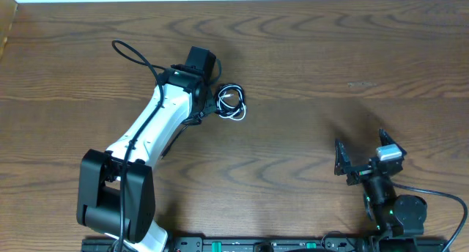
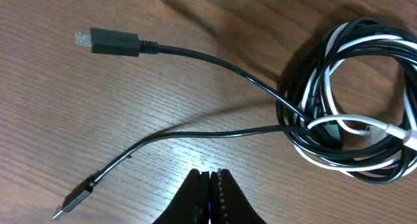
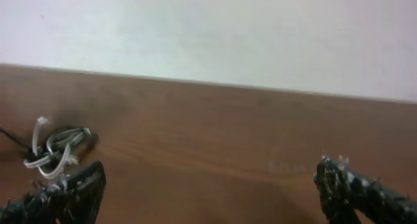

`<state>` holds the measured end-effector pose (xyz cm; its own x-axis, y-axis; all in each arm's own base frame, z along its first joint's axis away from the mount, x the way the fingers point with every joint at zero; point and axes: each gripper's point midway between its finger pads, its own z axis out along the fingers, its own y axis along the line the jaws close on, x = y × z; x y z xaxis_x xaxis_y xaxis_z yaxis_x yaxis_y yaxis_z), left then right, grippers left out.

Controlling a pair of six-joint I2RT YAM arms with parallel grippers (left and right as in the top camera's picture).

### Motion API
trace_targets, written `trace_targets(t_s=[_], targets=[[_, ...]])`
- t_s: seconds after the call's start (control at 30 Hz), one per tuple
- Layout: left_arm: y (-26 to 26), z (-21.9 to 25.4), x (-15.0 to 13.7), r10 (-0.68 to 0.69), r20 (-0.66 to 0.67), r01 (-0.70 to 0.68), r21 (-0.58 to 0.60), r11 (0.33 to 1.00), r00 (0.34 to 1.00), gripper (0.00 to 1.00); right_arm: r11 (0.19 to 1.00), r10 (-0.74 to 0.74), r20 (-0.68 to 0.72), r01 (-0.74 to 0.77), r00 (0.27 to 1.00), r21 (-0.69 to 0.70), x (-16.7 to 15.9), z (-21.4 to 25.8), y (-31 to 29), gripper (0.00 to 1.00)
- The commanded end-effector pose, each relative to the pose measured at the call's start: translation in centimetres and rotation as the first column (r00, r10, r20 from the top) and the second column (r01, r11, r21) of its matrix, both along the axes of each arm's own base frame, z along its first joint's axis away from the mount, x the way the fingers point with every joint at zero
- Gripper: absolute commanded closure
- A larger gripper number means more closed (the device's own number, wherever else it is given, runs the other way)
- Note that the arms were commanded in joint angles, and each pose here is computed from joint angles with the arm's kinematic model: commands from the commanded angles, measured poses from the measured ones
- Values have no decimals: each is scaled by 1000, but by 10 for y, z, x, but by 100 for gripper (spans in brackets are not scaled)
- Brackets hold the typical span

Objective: Untangle cables
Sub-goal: 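Swing the right gripper toward the cable bundle beside the left gripper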

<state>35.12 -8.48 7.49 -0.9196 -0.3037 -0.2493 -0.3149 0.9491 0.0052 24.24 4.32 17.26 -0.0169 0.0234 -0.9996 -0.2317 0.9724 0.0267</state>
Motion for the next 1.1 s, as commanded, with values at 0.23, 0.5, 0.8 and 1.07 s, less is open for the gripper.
trace_targets(t_s=[0.23, 0.5, 0.8, 1.07], targets=[[3, -2, -8, -13, -34, 14, 18, 1000, 999, 85, 975, 206, 204, -218, 957, 39, -18, 52, 34, 1], [-1, -5, -21, -22, -94, 20, -13, 1000, 995, 62, 976, 197, 376, -216, 905, 7, -30, 93, 33, 1], [-1, -5, -21, -22, -92, 21, -14, 1000, 995, 50, 976, 199, 416, -219, 887, -1, -35, 103, 33, 1], [-1, -5, -21, -22, -92, 21, -14, 1000, 995, 51, 967, 238, 438, -253, 867, -24, -43, 118, 39, 1]])
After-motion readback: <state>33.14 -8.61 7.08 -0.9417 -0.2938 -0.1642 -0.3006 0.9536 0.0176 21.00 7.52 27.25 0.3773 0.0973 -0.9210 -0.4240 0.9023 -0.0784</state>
